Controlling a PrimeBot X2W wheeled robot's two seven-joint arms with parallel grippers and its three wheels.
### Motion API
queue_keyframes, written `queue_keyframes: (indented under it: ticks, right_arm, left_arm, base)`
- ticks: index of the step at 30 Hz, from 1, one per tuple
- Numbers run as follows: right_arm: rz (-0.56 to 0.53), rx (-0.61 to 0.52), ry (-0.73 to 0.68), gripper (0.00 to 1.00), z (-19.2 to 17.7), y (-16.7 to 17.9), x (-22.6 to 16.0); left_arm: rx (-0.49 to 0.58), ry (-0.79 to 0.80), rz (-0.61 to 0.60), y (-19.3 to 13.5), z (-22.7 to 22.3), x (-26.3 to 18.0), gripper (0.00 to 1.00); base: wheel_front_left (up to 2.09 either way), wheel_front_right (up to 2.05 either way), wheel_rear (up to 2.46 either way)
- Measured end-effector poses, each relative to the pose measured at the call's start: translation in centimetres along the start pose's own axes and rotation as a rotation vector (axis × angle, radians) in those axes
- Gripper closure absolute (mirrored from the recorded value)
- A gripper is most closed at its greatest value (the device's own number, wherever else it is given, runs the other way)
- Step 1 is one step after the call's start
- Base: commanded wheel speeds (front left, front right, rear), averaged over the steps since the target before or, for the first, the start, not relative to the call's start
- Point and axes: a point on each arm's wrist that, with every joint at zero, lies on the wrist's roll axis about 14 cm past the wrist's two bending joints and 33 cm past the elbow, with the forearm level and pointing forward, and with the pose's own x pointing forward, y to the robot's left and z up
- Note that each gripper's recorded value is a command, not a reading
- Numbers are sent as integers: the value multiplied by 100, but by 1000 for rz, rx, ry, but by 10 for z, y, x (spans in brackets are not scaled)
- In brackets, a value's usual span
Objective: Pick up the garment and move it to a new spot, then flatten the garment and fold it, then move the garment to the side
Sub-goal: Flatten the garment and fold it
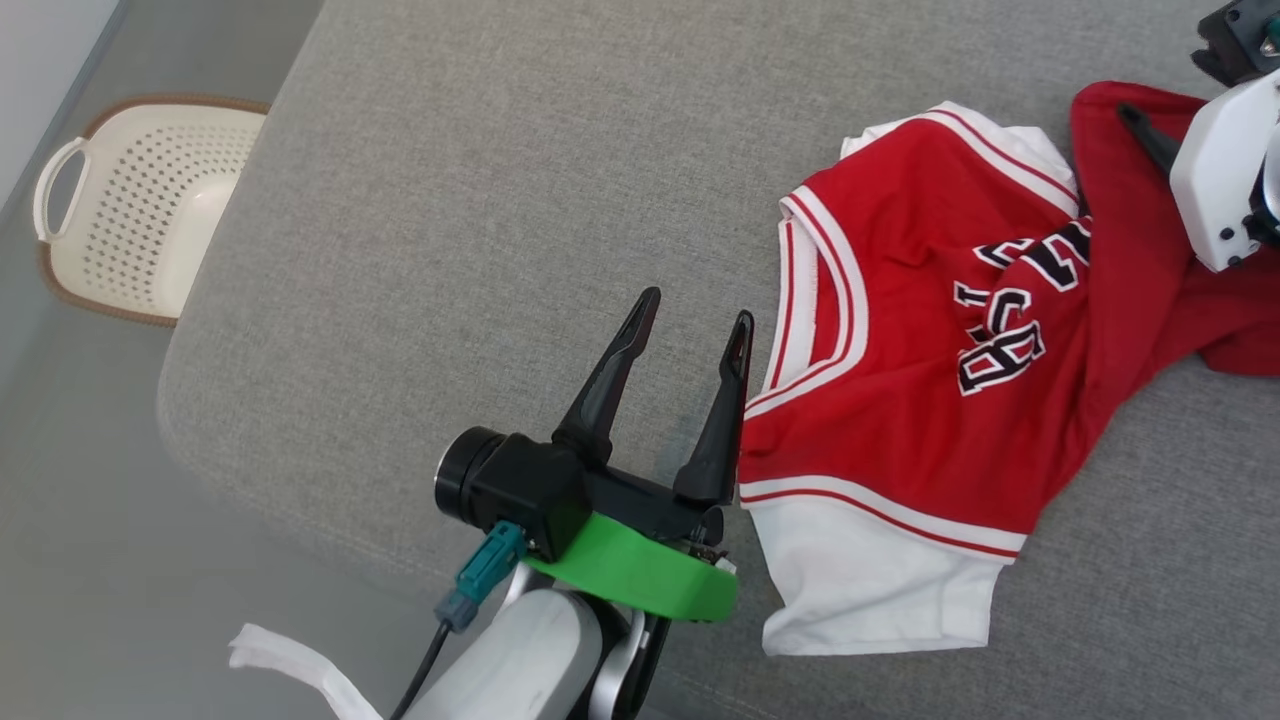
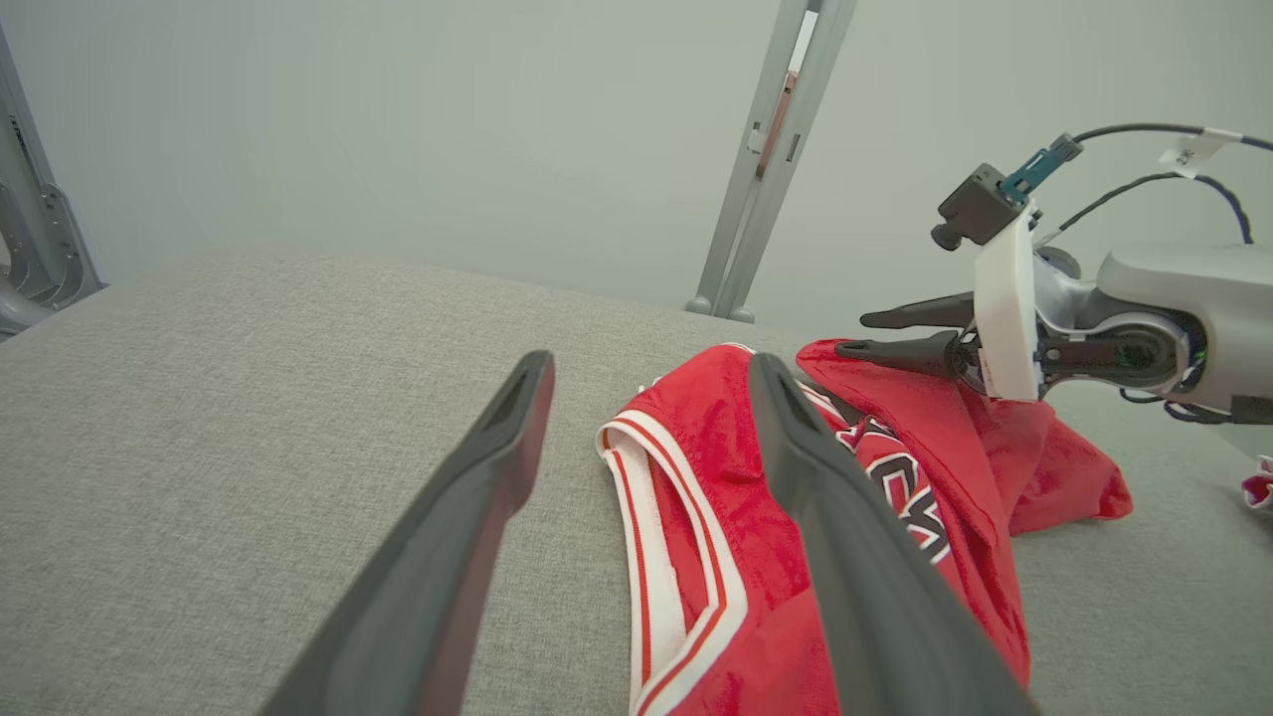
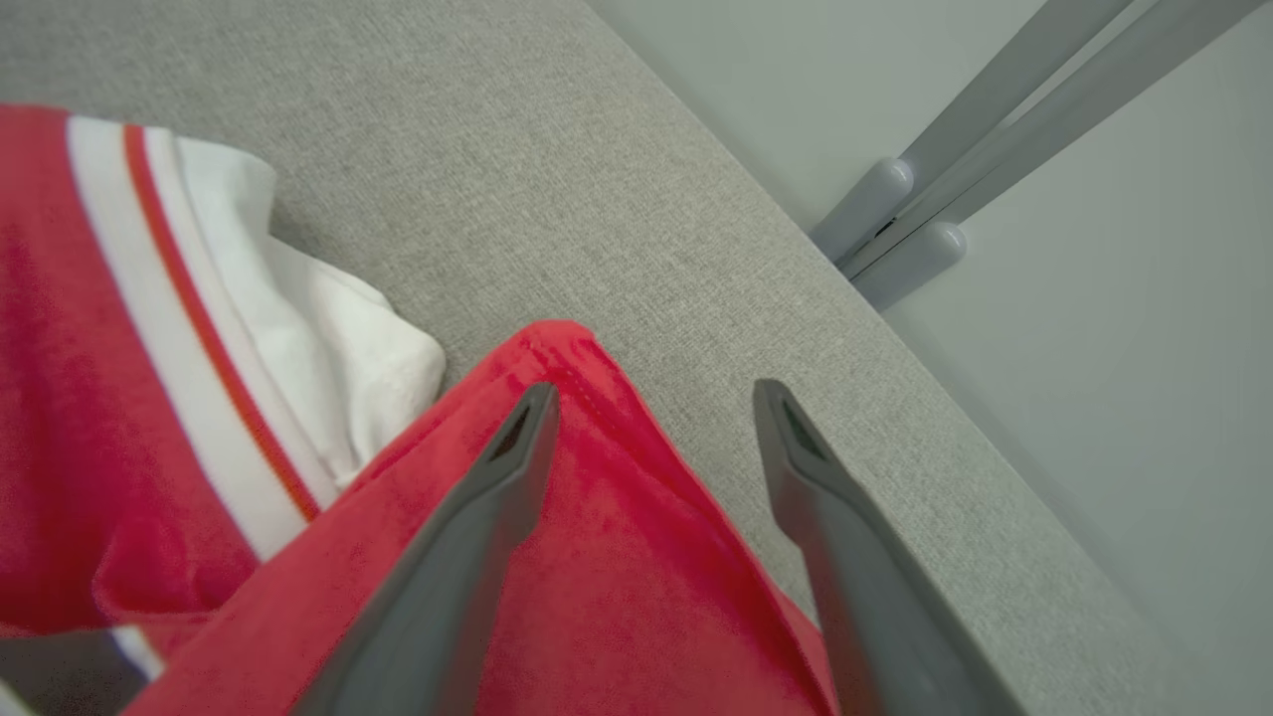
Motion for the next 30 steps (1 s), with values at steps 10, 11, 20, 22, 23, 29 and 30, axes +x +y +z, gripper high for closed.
queue_keyframes:
  ticks: [10, 11, 20, 22, 23, 29, 30]
  right_arm:
    - [67, 17, 70, 100, -23, 12, 46]
    - [71, 22, 64, 100, -23, 14, 48]
    - [49, 87, 3, 100, -14, 13, 34]
    - [37, 101, -22, 100, -8, 10, 25]
    - [29, 105, -36, 100, -4, 9, 20]
    - [-37, 157, -143, 100, 15, -7, -16]
    - [-49, 162, -156, 100, 16, -9, -23]
  left_arm:
    - [22, 52, 79, 24, -16, -1, 0]
    - [24, 57, 84, 25, -18, -1, 0]
    - [42, 60, 75, 27, -20, 1, 0]
    - [43, 55, 64, 26, -19, 2, 0]
    - [45, 50, 58, 25, -18, 2, 0]
    - [51, 32, 44, 24, -14, 3, 0]
    - [46, 32, 52, 27, -14, 3, 0]
  base:
    - [0, 0, 0]
    - [0, 0, 0]
    - [0, 0, 0]
    - [0, 0, 0]
    - [0, 0, 0]
    - [0, 0, 0]
    - [0, 0, 0]
